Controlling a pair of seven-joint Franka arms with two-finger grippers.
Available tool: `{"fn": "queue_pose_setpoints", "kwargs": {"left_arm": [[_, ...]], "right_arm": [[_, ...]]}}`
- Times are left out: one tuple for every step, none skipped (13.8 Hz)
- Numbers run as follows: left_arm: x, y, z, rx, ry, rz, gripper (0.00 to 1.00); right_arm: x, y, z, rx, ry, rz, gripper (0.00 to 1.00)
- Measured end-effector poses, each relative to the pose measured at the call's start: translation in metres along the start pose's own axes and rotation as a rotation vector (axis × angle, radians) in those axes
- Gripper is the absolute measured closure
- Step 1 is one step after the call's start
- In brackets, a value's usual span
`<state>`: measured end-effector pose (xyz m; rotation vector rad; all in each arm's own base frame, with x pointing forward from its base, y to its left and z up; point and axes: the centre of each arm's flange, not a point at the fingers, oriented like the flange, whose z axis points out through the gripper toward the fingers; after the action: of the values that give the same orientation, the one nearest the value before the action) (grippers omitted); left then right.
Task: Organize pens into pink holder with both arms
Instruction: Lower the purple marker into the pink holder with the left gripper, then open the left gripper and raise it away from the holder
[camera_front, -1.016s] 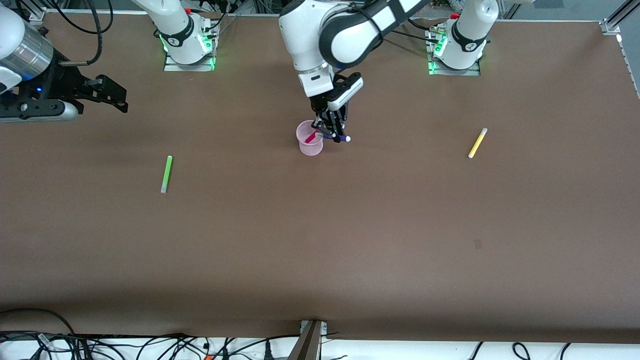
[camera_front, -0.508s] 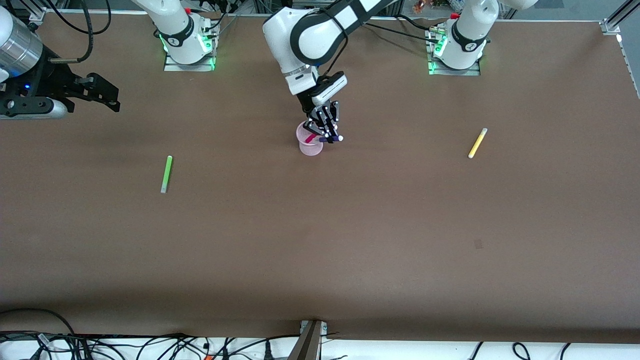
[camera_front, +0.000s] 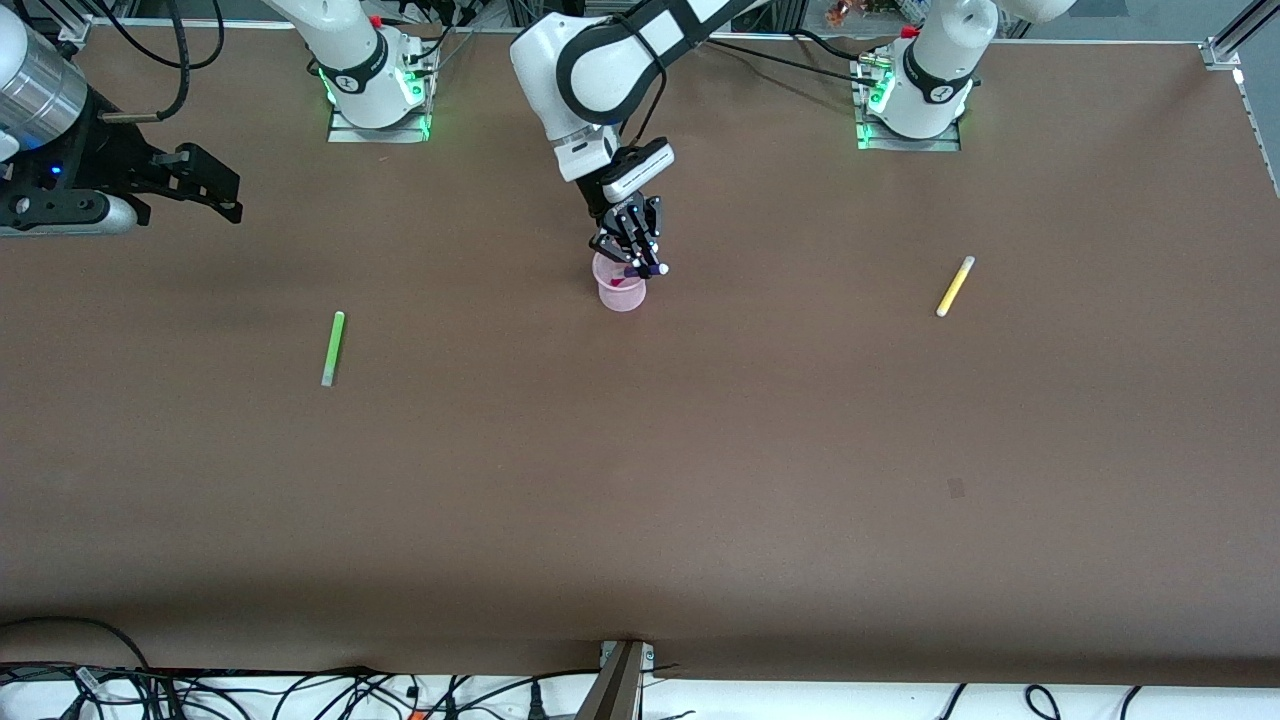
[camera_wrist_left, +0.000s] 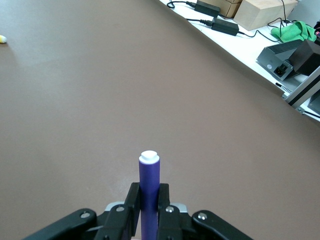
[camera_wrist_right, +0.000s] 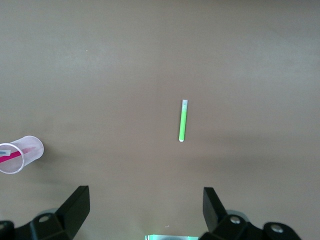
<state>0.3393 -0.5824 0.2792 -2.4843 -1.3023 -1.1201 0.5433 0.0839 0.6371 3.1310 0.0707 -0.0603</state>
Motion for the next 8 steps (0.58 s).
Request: {"fn": "queue_pose_setpoints", "kwargs": {"left_arm": [[-0.004, -0.002, 0.000, 0.001, 0.000, 0.006, 0.82], [-0.007, -0.003, 0.001, 0.003, 0.001, 0.009, 0.82], [-0.007, -0.003, 0.002, 0.003, 0.001, 0.008, 0.82], [-0.006, -0.001, 0.001, 0.002, 0.001, 0.003, 0.78], [-0.003, 0.002, -0.001, 0.001, 0.002, -0.005, 0.77], [0.000, 0.005, -0.003, 0.002, 0.006, -0.013, 0.70], [0.003, 0.008, -0.004, 0.003, 0.009, -0.020, 0.60], [0.006, 0.010, -0.004, 0.006, 0.016, -0.026, 0.49]], "right_arm": [[0.000, -0.003, 0.000, 0.000, 0.000, -0.005, 0.00], [0.000, -0.005, 0.000, 0.000, 0.001, -0.009, 0.00], [0.000, -0.005, 0.000, 0.000, 0.001, -0.010, 0.00], [0.000, -0.006, 0.000, 0.000, 0.001, -0.010, 0.00], [0.000, -0.006, 0.001, 0.000, 0.000, -0.010, 0.00], [0.000, -0.006, 0.001, 0.000, 0.000, -0.010, 0.00], [0.000, -0.006, 0.001, 0.000, 0.000, -0.010, 0.00], [0.001, -0.005, 0.001, 0.000, 0.000, -0.010, 0.00]]}}
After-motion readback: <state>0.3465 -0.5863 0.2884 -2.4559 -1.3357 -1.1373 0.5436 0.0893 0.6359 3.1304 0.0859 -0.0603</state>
